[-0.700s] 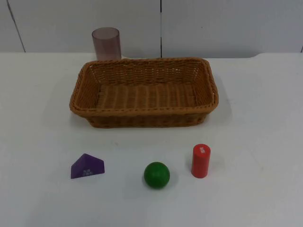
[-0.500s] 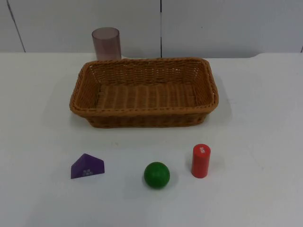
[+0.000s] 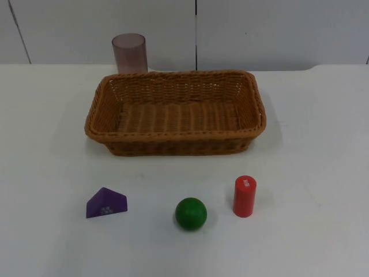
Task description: Pick up the basket with the left hand and place the triangular block into the basket with the right hand.
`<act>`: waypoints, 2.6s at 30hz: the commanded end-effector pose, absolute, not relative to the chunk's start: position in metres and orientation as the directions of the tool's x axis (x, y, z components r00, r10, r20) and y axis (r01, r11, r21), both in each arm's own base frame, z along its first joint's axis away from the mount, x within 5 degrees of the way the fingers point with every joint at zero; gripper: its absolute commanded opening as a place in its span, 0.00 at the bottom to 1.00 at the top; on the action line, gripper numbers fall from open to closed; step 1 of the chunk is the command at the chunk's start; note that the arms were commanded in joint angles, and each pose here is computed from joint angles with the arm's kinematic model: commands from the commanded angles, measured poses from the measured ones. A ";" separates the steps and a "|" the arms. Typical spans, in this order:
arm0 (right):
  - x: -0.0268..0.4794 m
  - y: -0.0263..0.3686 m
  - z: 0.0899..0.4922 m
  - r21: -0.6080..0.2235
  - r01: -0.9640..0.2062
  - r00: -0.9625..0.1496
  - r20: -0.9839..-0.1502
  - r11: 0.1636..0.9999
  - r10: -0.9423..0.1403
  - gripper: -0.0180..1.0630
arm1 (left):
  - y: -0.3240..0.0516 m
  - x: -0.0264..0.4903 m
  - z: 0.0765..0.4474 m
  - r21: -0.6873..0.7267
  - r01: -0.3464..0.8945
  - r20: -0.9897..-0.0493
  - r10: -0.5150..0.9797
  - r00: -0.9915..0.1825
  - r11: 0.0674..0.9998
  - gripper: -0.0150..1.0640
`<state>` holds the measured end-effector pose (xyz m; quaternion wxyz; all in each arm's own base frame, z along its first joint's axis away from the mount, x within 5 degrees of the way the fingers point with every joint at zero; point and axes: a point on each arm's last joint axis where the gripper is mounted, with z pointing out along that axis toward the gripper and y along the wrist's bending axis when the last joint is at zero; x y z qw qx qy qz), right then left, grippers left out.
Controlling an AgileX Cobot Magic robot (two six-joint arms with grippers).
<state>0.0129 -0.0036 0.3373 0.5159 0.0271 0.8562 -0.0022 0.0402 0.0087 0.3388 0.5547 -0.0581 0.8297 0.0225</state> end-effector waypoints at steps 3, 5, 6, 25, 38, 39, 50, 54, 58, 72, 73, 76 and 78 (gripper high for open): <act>0.039 -0.003 0.363 0.034 0.052 -0.474 -0.879 0.998 0.055 0.98 | 0.006 0.080 0.352 -0.070 -0.102 -0.895 -0.107 -0.432 0.992 0.99; 0.050 -0.003 0.369 0.032 0.052 -0.469 -0.882 0.998 0.053 0.98 | 0.004 0.100 0.352 -0.089 -0.094 -0.883 -0.122 -0.454 0.992 0.99; 0.050 -0.003 0.369 0.032 0.052 -0.469 -0.882 0.998 0.053 0.98 | 0.004 0.100 0.352 -0.089 -0.094 -0.883 -0.122 -0.454 0.992 0.99; 0.180 -0.001 0.354 -0.019 0.023 -0.501 -0.866 1.000 -0.005 0.98 | 0.001 0.247 0.321 -0.104 -0.078 -0.775 -0.130 -0.618 0.991 0.99; 0.183 -0.001 0.377 -0.007 0.023 -0.424 -0.906 1.000 0.004 0.98 | -0.010 0.330 0.255 -0.197 -0.028 -0.638 -0.150 -0.755 0.980 0.99; 0.183 -0.001 0.377 -0.007 0.024 -0.428 -0.904 1.000 0.004 0.98 | -0.013 0.337 0.247 -0.228 -0.027 -0.620 -0.167 -0.767 0.973 0.99; 0.182 -0.001 0.376 -0.012 0.023 -0.441 -0.897 1.000 -0.001 0.98 | -0.029 0.391 0.192 -0.332 0.042 -0.528 -0.149 -0.836 0.942 0.99; 0.182 -0.001 0.376 -0.012 0.023 -0.441 -0.897 1.000 0.000 0.98 | -0.035 0.409 0.179 -0.332 0.100 -0.501 -0.086 -0.861 0.938 0.99; 0.182 -0.001 0.376 -0.012 0.023 -0.447 -0.894 1.000 0.000 0.98 | -0.039 0.434 0.163 -0.355 0.118 -0.472 -0.069 -0.879 0.927 0.99; 0.181 -0.002 0.375 -0.020 0.024 -0.462 -0.887 1.000 -0.007 0.98 | -0.066 0.462 0.125 -0.328 0.152 -0.484 -0.027 -0.875 0.932 0.99; 0.180 -0.002 0.376 -0.020 0.025 -0.471 -0.882 0.999 -0.006 0.98 | -0.066 0.464 0.122 -0.329 0.152 -0.481 -0.026 -0.877 0.932 0.99; 0.178 -0.002 0.380 -0.037 0.018 -0.466 -0.884 0.999 -0.024 0.98 | -0.068 0.468 0.115 -0.336 0.156 -0.467 -0.020 -0.884 0.929 0.99; 0.178 -0.002 0.384 -0.042 0.016 -0.459 -0.888 0.999 -0.030 0.98 | -0.070 0.471 0.106 -0.358 0.161 -0.430 -0.009 -0.903 0.920 0.99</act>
